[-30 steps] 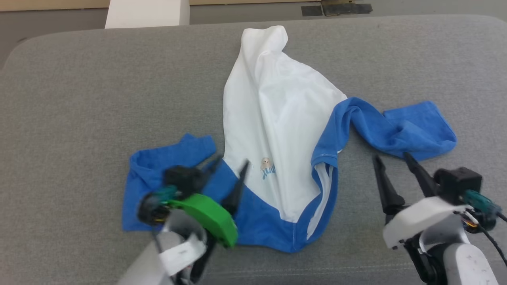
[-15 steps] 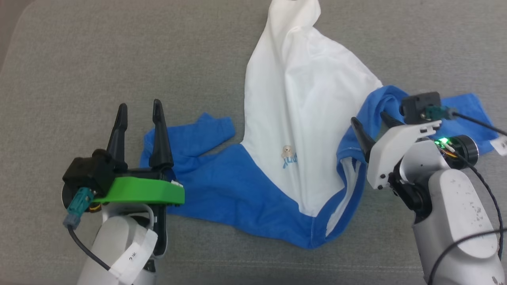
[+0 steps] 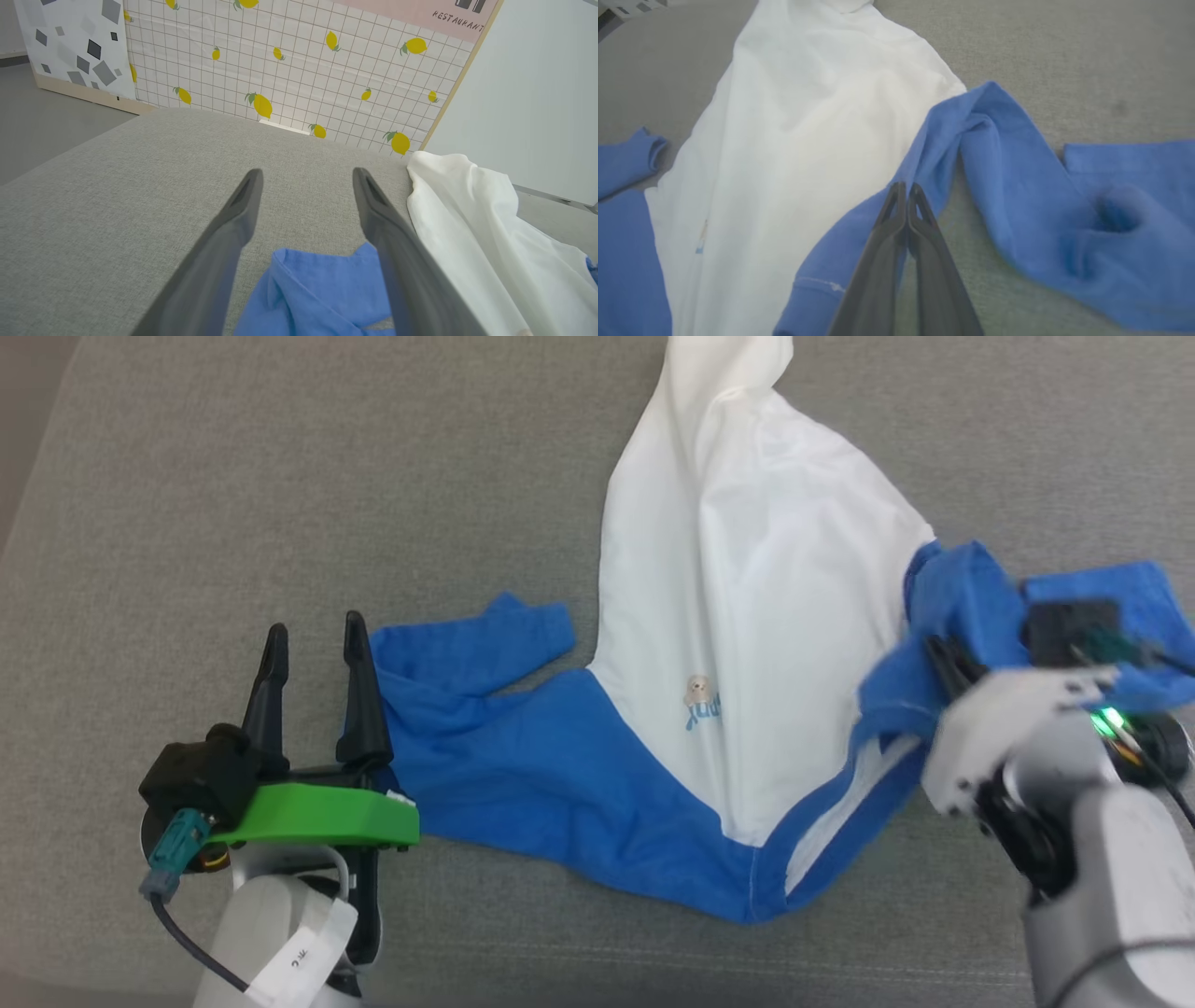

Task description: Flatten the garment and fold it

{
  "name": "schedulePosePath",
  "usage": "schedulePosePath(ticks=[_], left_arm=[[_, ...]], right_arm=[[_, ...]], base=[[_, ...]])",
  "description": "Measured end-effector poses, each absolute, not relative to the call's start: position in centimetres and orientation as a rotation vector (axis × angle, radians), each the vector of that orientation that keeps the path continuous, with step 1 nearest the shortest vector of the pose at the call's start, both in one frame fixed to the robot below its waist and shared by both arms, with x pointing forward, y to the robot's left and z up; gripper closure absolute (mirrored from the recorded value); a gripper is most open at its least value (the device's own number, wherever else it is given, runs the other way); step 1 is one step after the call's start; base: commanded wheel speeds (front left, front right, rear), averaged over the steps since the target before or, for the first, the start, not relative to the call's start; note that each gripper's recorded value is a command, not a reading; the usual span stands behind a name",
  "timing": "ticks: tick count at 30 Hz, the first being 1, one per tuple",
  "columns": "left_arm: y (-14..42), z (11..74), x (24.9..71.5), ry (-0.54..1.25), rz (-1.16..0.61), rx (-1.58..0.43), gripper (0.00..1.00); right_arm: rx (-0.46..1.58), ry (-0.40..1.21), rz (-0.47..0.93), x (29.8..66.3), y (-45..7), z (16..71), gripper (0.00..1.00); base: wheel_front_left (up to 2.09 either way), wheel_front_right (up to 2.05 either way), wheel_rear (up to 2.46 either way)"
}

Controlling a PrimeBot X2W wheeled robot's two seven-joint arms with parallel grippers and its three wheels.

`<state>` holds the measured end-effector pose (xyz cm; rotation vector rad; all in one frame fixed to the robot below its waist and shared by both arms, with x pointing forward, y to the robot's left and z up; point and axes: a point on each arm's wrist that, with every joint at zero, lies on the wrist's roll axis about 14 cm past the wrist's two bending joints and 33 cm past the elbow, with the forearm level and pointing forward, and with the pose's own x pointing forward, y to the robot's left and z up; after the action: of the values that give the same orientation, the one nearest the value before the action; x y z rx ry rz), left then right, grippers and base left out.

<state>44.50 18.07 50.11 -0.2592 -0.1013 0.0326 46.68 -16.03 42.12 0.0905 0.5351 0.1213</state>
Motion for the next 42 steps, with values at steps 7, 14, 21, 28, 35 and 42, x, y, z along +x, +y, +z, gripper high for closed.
schedulePosePath(ticks=[7, 14, 21, 28, 35, 42], left_arm=[[17.5, 50.8, 44.1, -0.117, 0.012, -0.270, 0.00], [15.7, 50.9, 43.8, -0.112, -0.044, -0.254, 0.00], [12.8, 49.3, 42.9, -0.018, -0.132, -0.234, 0.00], [11.1, 44.2, 41.2, 0.283, -0.203, -0.100, 0.00], [14.8, 42.1, 40.8, 0.447, -0.043, -0.015, 0.00], [18.1, 40.2, 40.0, 0.557, 0.064, -0.002, 0.00]], right_arm=[[0.264, 0.574, -0.122, 37.6, -23.7, 39.9, 1.00], [0.310, 0.645, -0.278, 30.7, -27.6, 37.8, 0.00], [0.205, 0.311, -0.242, 34.1, -27.7, 44.7, 0.00], [0.167, 0.169, -0.159, 36.0, -25.4, 48.1, 0.00], [0.166, 0.144, -0.121, 36.5, -24.3, 48.8, 0.00], [0.172, 0.146, -0.103, 36.7, -23.6, 49.0, 0.00]], base=[[0.00, 0.00, 0.00], [0.00, 0.00, 0.00], [0.00, 0.00, 0.00], [0.00, 0.00, 0.00], [0.00, 0.00, 0.00], [0.00, 0.00, 0.00]])
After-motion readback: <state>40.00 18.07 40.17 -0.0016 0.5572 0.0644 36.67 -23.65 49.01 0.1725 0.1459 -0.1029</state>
